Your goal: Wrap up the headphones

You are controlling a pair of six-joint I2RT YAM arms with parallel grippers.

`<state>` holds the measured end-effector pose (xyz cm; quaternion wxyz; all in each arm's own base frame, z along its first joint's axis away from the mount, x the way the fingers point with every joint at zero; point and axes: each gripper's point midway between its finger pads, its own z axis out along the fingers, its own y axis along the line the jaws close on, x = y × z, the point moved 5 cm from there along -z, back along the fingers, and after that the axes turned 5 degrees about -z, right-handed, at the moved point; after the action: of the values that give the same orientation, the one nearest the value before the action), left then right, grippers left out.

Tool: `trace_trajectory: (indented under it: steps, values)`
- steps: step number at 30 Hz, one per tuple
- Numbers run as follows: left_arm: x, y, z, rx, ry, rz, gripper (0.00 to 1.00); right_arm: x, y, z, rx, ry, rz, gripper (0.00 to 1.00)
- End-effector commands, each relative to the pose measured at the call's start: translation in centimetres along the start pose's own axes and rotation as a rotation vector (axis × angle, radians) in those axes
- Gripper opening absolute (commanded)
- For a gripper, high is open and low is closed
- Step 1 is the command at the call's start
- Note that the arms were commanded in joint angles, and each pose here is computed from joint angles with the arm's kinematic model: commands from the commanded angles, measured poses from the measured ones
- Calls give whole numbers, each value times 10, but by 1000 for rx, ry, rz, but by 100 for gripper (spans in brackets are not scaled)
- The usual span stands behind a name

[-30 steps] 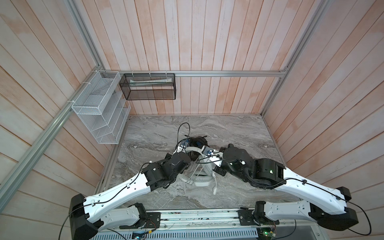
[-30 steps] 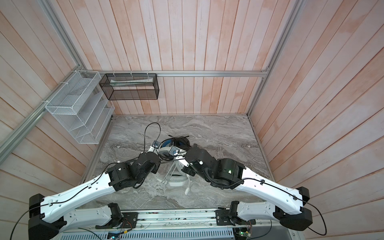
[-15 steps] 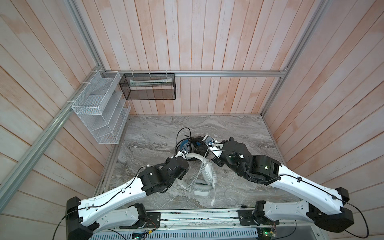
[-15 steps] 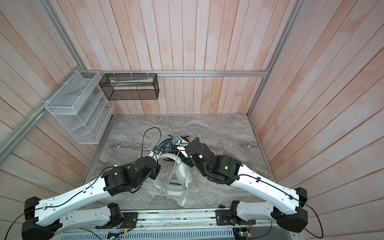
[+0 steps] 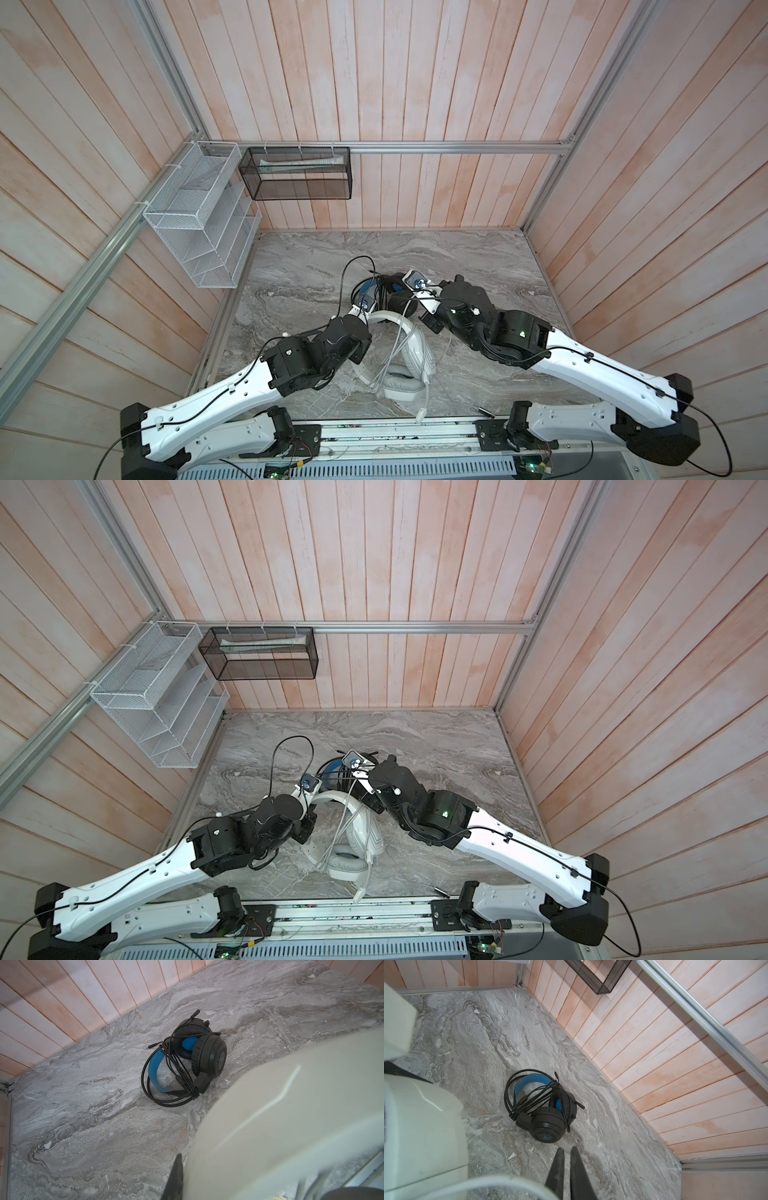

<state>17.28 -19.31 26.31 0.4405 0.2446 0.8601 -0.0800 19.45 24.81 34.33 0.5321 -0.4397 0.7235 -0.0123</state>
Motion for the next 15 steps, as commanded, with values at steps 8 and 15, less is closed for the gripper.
trace_trajectory:
  steps: [8,15]
  values:
    - [-47,5,-48,109,-178,-171,0,16,-2,14,3,-13,130,12]
    - [-72,12,-82,182,-284,-290,0,22,5,22,-57,-31,188,30]
